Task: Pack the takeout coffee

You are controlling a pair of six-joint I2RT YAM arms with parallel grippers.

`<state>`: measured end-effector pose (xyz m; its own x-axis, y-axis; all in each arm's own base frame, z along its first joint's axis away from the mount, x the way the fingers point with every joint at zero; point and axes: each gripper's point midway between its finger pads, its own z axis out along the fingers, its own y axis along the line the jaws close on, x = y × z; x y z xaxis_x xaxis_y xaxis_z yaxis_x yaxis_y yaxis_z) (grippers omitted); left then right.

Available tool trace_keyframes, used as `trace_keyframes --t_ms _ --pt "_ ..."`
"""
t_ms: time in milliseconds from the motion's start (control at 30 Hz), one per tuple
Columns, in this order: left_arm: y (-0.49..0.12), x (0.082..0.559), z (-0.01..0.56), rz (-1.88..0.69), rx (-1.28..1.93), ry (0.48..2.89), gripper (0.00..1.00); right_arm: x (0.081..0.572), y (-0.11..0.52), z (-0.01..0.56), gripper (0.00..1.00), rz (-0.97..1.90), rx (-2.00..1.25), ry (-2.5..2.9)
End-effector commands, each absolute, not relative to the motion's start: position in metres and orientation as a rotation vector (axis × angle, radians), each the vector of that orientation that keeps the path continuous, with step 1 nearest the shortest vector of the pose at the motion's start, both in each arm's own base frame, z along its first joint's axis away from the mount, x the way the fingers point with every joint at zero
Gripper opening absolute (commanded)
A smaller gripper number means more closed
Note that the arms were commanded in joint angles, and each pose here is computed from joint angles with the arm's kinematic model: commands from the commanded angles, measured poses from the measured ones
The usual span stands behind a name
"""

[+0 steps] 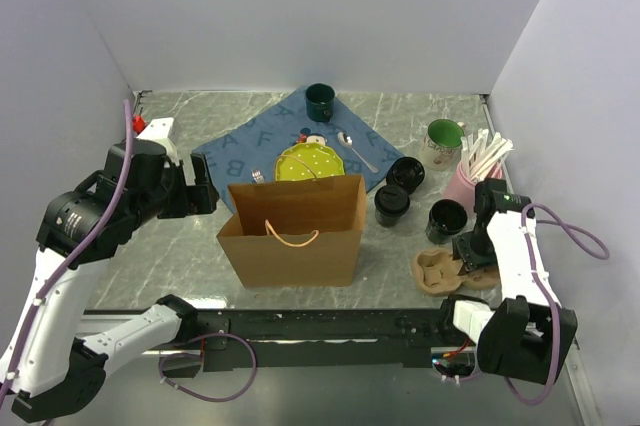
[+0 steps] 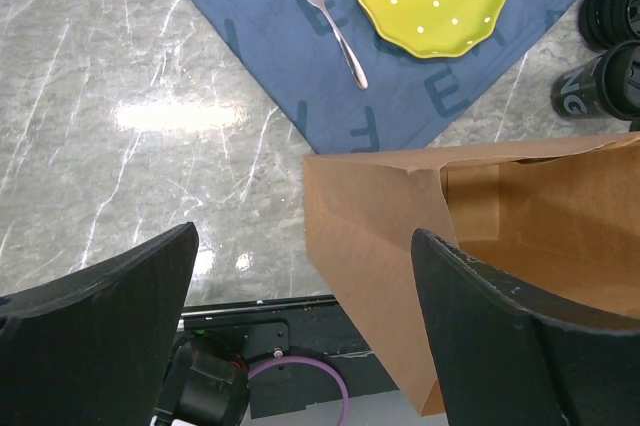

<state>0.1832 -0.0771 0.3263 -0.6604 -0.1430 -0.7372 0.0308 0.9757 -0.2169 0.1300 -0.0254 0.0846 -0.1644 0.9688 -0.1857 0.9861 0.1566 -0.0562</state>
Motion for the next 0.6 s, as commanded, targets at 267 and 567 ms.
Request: trace_keyframes --t_ms 267,567 --pt "-0.079 0.184 0.343 -0.306 -0.085 2.221 0.93 0.144 -0.038 0.091 0.31 -0.263 1.838 2.314" --pt "-0.078 0.185 0.340 -0.289 -0.091 2.234 0.93 0.147 -0.042 0.097 0.56 -0.272 1.821 2.297"
